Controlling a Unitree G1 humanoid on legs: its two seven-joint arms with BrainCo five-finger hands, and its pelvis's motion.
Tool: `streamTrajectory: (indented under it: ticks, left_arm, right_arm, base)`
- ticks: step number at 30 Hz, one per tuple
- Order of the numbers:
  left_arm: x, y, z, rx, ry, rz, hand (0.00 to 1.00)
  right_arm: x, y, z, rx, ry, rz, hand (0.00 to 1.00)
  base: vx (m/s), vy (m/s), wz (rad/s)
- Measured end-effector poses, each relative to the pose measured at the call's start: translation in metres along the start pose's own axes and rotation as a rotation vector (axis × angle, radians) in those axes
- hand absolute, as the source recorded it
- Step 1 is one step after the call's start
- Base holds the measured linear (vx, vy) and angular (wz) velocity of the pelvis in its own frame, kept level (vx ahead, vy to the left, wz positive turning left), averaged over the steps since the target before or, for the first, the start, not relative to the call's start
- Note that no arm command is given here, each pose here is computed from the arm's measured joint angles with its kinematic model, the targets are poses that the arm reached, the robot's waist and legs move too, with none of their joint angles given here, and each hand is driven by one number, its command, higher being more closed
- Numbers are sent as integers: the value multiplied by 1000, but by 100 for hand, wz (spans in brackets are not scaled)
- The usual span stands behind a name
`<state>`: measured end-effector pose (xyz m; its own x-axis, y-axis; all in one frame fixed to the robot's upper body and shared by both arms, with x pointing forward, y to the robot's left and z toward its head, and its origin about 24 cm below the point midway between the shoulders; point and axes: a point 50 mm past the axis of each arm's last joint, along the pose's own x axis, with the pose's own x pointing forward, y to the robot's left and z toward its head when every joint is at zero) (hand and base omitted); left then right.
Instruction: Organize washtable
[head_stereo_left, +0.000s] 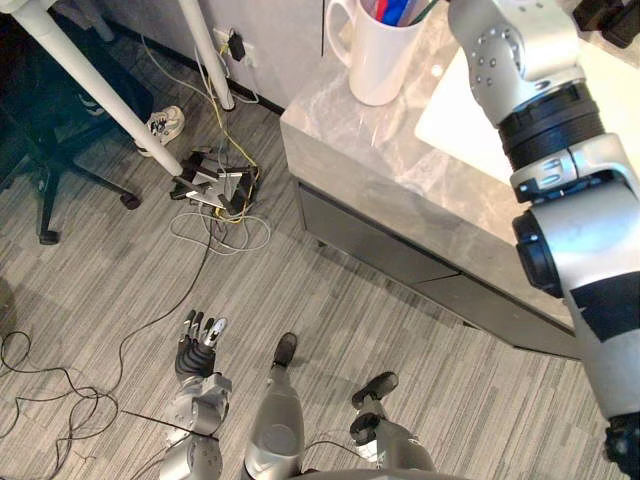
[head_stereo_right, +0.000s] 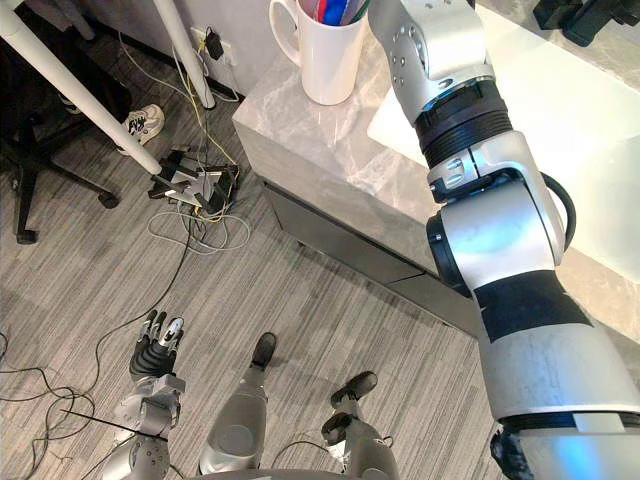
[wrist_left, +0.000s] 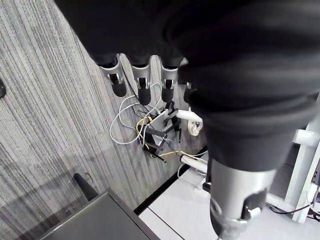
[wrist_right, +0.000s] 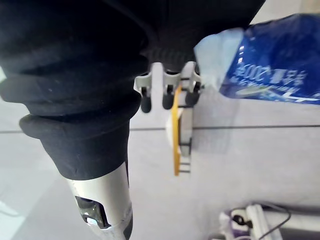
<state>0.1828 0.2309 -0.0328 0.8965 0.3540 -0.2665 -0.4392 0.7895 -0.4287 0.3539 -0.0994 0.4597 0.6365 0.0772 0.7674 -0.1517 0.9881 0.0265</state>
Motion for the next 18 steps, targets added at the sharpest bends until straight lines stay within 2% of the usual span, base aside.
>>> streamTrajectory:
  ticks: [6,13,18]
  left_arm:
    - [9,-6,8,3,-28,-20,0]
    - [12,7,15,35,-40,13,0]
    - [12,23,26,56,-70,75,0]
  right_arm:
    - [13,-37,75,24,-229,-108,0]
    - [10,-67,97,45,-308,-197,0]
    - [-1,-79,118,63,-413,-184,0]
  base:
    - [-16,34,-1]
    - [-15,27,-12]
    - [-36,23,-31]
